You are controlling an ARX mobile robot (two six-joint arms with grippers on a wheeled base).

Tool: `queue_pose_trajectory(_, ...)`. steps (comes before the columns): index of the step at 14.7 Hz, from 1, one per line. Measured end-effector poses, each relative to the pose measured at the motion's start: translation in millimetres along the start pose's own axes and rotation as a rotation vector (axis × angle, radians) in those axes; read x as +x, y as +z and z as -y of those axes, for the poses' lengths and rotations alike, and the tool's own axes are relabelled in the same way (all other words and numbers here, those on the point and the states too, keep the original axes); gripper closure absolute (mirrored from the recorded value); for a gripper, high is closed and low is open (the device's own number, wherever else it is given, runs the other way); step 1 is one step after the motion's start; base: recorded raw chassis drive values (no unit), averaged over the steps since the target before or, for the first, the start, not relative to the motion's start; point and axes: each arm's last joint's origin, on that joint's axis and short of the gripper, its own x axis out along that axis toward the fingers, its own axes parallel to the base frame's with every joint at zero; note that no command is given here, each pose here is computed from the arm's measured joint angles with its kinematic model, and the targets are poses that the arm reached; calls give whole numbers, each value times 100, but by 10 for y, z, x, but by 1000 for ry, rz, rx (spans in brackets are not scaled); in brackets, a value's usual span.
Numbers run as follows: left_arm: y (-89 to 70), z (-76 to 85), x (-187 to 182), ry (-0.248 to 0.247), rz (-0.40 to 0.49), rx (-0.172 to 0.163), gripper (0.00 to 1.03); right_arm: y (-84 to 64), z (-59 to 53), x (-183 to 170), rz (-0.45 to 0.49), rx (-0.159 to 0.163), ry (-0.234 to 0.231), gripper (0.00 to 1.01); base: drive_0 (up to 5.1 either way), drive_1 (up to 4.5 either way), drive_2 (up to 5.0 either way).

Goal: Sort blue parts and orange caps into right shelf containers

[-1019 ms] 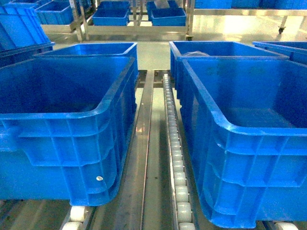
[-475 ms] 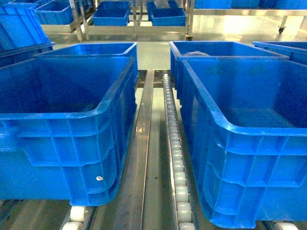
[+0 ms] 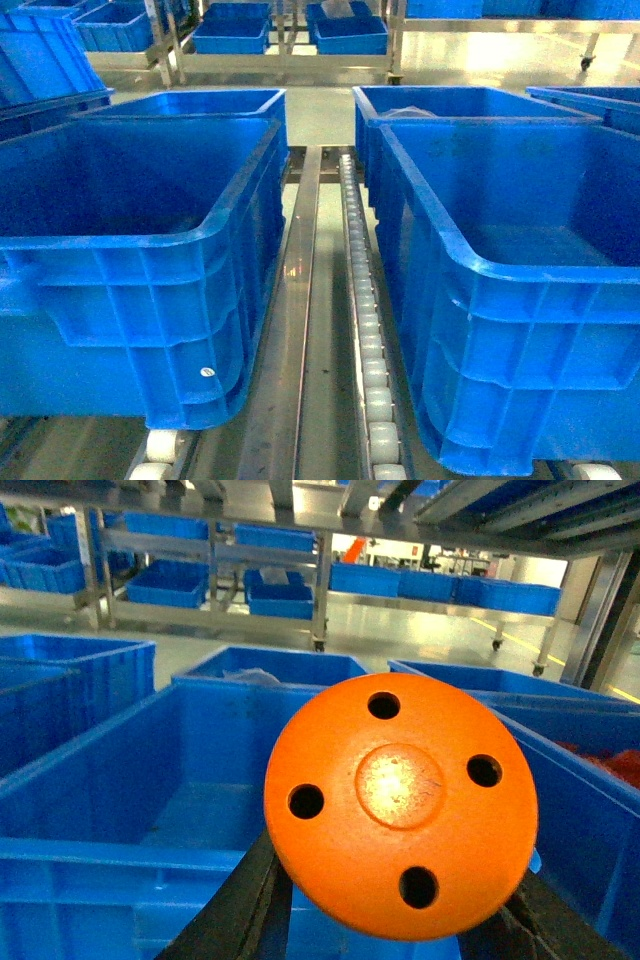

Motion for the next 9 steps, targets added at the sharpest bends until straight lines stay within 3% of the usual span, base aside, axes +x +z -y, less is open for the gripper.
queue_pose_trajectory(2,53,-80,273,10,-6,-31,60,84,25,233,-8,-42,-2,62,0,0,0)
queue_pose_trajectory(4,446,-243,915,50,126,-1,60,430,52,749,70,-53,13,62,0,0,0)
queue_pose_trajectory(5,482,-351,1329,78,103,-13,60,475,32,1077,47,-57,29,62,0,0,0)
queue_pose_trajectory(6,327,-451,1724,121,-1,-28,60,385,-10,1403,-39,-60,43,62,0,0,0)
queue_pose_trajectory(7,47,-536,2035,159,-133,-46,60,209,-52,1654,-121,-65,34,62,0,0,0)
queue_pose_trajectory(9,-263,-576,2290,156,-255,-66,60,-36,-130,1894,-206,-50,62,62,0,0,0)
